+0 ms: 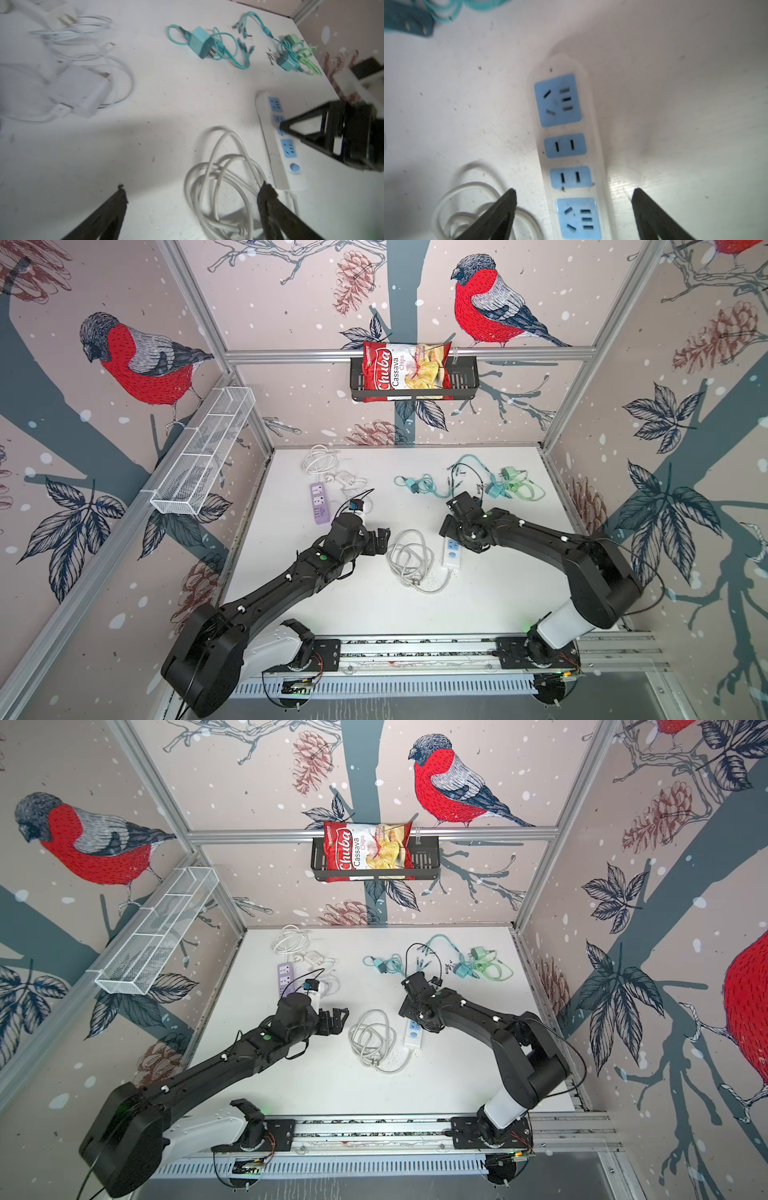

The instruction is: Insert the plug

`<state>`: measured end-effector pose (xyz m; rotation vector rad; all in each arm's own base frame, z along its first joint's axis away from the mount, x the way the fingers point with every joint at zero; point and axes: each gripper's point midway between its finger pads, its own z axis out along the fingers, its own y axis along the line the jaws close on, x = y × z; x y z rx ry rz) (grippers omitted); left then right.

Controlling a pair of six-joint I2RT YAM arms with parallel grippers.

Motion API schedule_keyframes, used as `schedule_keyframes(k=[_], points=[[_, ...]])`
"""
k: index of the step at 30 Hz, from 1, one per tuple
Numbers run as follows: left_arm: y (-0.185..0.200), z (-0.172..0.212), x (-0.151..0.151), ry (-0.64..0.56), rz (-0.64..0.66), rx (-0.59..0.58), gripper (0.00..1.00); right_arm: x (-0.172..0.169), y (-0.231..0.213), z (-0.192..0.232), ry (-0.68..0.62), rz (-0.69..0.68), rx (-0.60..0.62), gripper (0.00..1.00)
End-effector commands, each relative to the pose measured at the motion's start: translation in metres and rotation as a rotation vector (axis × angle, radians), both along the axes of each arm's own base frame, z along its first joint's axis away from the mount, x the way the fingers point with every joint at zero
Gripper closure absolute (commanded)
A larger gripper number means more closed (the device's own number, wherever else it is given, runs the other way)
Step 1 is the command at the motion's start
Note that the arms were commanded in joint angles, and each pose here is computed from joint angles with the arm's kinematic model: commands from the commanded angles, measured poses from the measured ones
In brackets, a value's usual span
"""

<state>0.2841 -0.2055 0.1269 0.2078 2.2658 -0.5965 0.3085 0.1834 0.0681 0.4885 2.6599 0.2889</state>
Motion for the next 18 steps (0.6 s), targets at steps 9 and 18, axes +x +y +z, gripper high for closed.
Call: schedule_keyframes(k=[9,18], points=[[-0.112,-0.007,0.004,-0.010,-0.184,0.109,0.03,0.033,-0.131,0.036,-0.102,-0.147,-0.023,0.12],[-0.180,-0.042,-0.001,0.115,-0.258,0.245,0.03,0.046,-0.173,0.023,-0.105,-0.183,-0.002,0.14]])
